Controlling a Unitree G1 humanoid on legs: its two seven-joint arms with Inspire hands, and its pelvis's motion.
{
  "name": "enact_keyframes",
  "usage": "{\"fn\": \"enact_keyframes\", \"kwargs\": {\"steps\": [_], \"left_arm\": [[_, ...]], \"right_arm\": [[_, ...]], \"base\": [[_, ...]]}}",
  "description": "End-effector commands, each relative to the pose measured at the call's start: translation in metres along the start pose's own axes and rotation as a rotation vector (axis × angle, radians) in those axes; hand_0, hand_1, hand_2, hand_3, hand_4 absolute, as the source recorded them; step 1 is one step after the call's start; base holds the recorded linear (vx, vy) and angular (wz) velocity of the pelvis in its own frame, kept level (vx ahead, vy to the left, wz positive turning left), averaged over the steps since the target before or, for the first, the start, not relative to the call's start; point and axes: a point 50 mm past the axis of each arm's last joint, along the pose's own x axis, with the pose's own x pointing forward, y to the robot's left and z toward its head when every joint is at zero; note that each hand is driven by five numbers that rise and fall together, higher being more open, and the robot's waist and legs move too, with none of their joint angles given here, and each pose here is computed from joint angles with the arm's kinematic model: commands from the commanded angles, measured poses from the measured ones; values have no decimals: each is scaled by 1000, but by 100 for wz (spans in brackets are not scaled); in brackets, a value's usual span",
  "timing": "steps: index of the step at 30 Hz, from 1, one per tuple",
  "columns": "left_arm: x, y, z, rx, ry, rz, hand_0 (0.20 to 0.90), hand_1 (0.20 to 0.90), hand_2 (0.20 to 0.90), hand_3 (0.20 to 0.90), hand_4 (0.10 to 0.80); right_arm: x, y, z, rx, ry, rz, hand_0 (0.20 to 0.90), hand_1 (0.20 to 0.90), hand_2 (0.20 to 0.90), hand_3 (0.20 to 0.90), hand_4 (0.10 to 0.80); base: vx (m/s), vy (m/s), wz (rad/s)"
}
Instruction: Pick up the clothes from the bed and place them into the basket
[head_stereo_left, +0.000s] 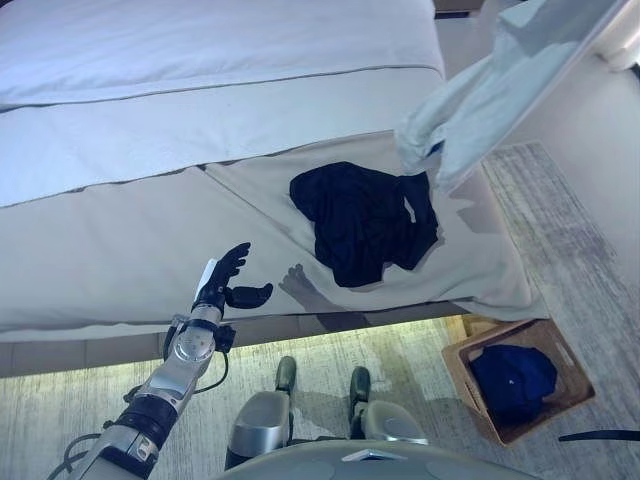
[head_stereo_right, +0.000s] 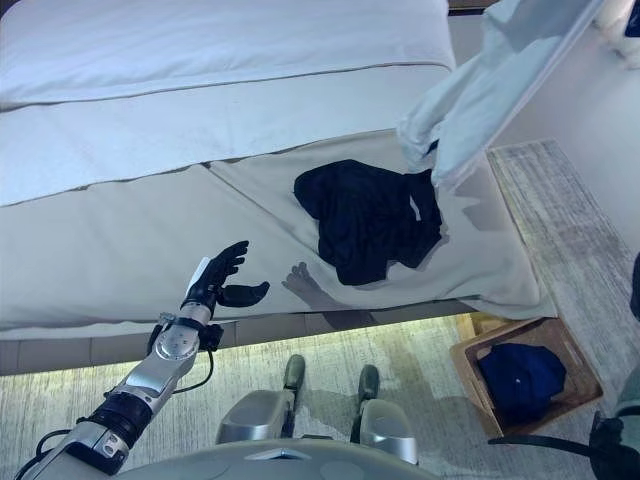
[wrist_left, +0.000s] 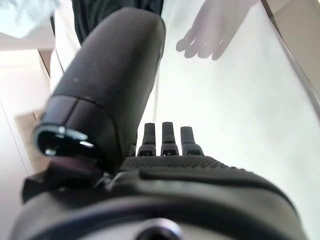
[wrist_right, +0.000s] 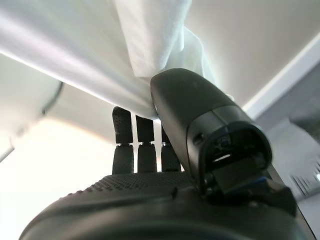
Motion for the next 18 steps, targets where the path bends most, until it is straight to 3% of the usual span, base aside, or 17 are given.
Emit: {"fn": "enact_keyframes", "kwargs": {"steps": [1, 9, 18], "left_arm": [[-5, -7, -3, 29, -60, -61, 900, 900, 900, 900, 800], [2, -9, 6, 31, -86, -101, 900, 900, 900, 900, 800], [8, -10, 21, 22, -135, -103, 900, 900, 900, 900, 800]], "right_arm": [[5, -26, 43, -35, -207, -122, 300, 300, 300, 200, 100], [5, -57, 47, -84, -203, -154, 300, 300, 300, 200, 100], [-9, -35, -27, -145, -28, 44, 300, 300, 300, 200, 100]], "base": [[8, 2, -34], [-4, 3, -29], [-43, -9, -34]]}}
